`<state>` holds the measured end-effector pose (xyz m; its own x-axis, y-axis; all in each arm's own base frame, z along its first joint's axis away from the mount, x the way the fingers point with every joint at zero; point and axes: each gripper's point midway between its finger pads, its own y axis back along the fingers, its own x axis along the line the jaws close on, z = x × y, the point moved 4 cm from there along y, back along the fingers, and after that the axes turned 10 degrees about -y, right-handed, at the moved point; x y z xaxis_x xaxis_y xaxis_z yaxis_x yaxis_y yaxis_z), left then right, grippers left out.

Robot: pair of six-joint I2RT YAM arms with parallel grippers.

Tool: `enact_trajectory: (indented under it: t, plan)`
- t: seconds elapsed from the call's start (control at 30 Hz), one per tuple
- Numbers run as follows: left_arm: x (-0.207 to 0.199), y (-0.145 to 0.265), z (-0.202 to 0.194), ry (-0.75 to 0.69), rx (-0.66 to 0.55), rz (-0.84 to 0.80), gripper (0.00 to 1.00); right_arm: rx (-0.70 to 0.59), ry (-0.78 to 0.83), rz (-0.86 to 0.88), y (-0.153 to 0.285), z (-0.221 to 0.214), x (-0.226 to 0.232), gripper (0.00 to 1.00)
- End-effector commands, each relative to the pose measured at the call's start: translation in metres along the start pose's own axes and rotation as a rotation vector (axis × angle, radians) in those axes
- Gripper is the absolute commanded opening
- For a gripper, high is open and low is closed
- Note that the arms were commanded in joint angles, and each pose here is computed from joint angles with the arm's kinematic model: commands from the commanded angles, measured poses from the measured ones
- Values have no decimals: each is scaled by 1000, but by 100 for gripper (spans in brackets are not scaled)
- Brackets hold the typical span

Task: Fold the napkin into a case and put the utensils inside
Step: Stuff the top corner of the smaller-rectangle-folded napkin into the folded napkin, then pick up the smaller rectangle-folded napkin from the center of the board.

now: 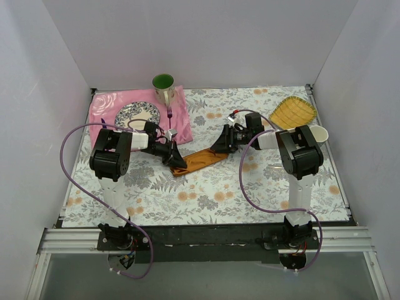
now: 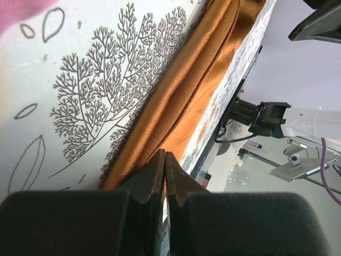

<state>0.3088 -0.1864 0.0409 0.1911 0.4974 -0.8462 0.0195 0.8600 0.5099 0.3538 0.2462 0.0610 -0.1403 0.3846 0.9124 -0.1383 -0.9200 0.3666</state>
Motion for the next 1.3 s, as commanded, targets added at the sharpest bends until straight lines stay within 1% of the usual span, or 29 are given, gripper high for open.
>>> enact_trajectory:
  t: [0.0,0.13,0.27,0.33,0.47,0.63,0.77,0.83,0.87,1.0,1.07,1.17,1.2,1.23,1.27]
  plan:
    - [18,5,6,-37,-37,65,0,6,-85,-145,7,-22,-41,65]
    - [19,5,5,-29,-30,53,0,14,-84,-158,10,-29,-44,64]
    - [19,3,5,-17,-11,32,0,12,-39,-145,12,-26,-32,62]
    - [20,3,5,-26,-5,31,0,23,-42,-143,13,-32,-28,62]
    - [11,5,10,-69,-2,-5,0,35,-8,-123,13,-38,-17,61]
    - [-18,19,25,-199,-44,-61,5,31,-12,-139,12,-37,-17,57]
    - [-41,34,38,-334,-78,-59,12,30,-20,-151,13,-38,-18,48]
    - [-49,41,47,-390,-101,-31,17,27,-24,-163,14,-38,-19,46]
    - [-50,43,50,-419,-105,-17,18,28,-22,-163,14,-39,-18,41]
    - [-54,48,58,-496,-113,21,23,27,-14,-180,16,-41,-20,38]
    - [-55,48,63,-554,-117,59,30,35,-9,-184,16,-43,-21,37]
    - [-53,50,70,-686,-110,88,39,40,-2,-190,17,-44,-22,37]
    - [-50,51,71,-770,-103,94,42,42,6,-193,16,-44,-21,37]
    - [-50,50,71,-808,-94,101,52,44,7,-196,17,-44,-21,37]
    - [-49,50,72,-851,-87,115,54,44,21,-197,17,-44,-21,36]
